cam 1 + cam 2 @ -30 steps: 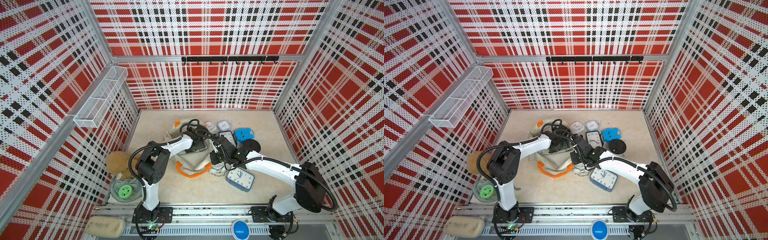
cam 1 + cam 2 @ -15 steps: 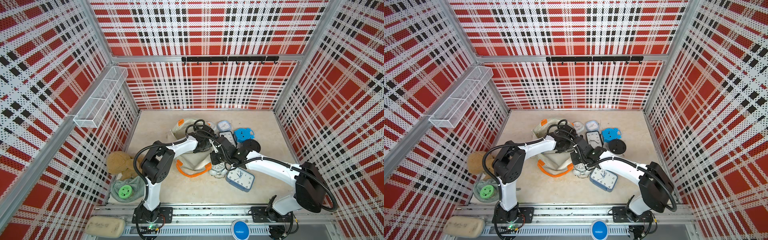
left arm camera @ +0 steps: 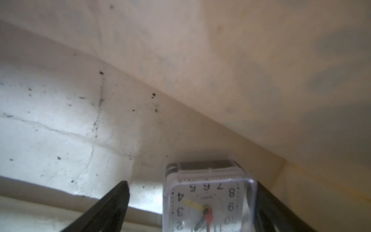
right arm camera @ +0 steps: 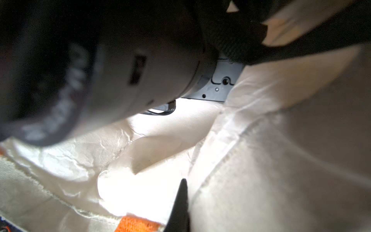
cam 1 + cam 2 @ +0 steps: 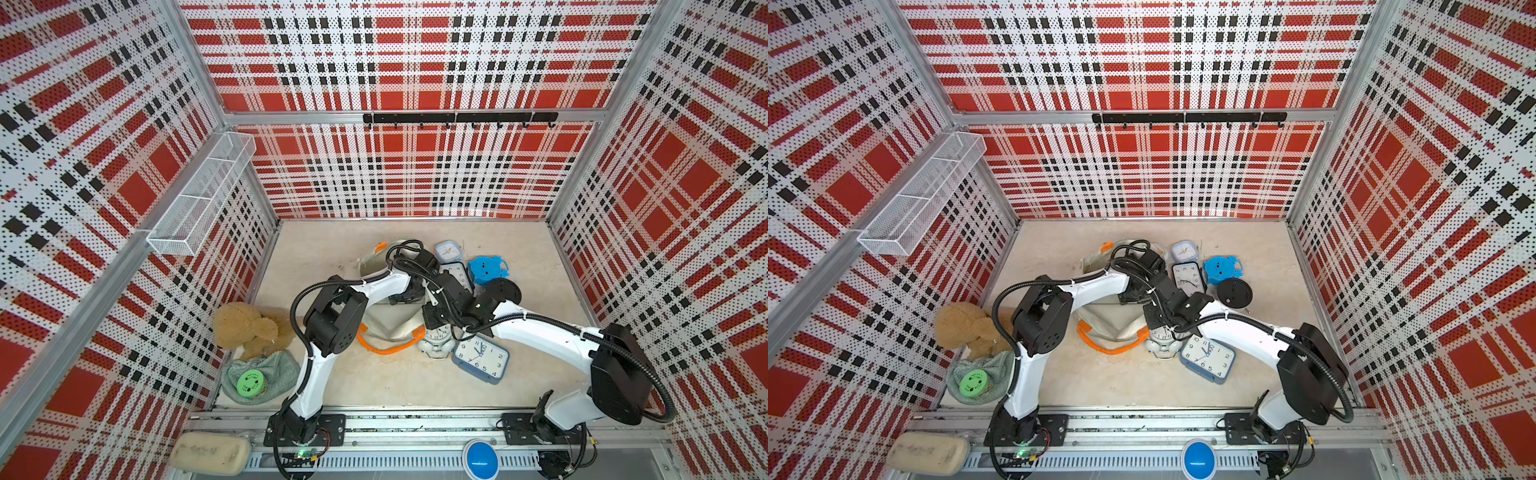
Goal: Take the alarm clock out of the canvas bag
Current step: Pick up the alarm from the canvas bag.
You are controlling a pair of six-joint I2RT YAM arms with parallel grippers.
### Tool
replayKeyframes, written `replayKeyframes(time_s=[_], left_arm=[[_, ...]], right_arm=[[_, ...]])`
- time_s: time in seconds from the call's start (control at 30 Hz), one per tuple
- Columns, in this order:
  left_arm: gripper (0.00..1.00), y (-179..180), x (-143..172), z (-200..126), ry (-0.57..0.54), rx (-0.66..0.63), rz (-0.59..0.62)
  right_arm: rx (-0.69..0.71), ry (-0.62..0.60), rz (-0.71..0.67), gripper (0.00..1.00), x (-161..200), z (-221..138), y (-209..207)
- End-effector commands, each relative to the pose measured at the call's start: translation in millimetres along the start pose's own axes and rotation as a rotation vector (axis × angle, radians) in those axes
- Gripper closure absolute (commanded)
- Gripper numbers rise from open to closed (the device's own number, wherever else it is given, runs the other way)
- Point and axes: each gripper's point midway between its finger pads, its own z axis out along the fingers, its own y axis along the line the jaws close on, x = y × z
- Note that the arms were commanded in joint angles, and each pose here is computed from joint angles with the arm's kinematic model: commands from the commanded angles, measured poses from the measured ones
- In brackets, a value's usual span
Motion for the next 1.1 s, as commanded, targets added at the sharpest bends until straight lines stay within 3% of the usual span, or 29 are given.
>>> replayKeyframes(time_s=[0.0,0.43,0.77,0.97,1.07], left_arm=[[0.09,16.9,17.6,10.6,0.022,-0.086,0.045],[0.20,55.4,-3.5,-11.3,-0.020,-0.056,-0.013],[0.35,34.2,-7.7,2.8,0.003,0.012,0.012],[0.38,34.0,-11.4,-3.7,-0.009,0.023,0.021],[0.47,36.2,-16.0,-7.2,-0.019,0.034,0.014]], right_arm=[[-0.087,0.008,-0.073,1.00,0.9,-3.7,24.9],[-0.079,0.019,-0.076,1.00,2.4,-0.6,24.5],[-0.072,0.014,-0.079,1.00,1.7,-2.2,24.2],[-0.073,0.020,-0.082,1.00,2.4,-0.4,25.2],[-0.075,0.021,-0.086,1.00,2.3,-0.2,25.8]])
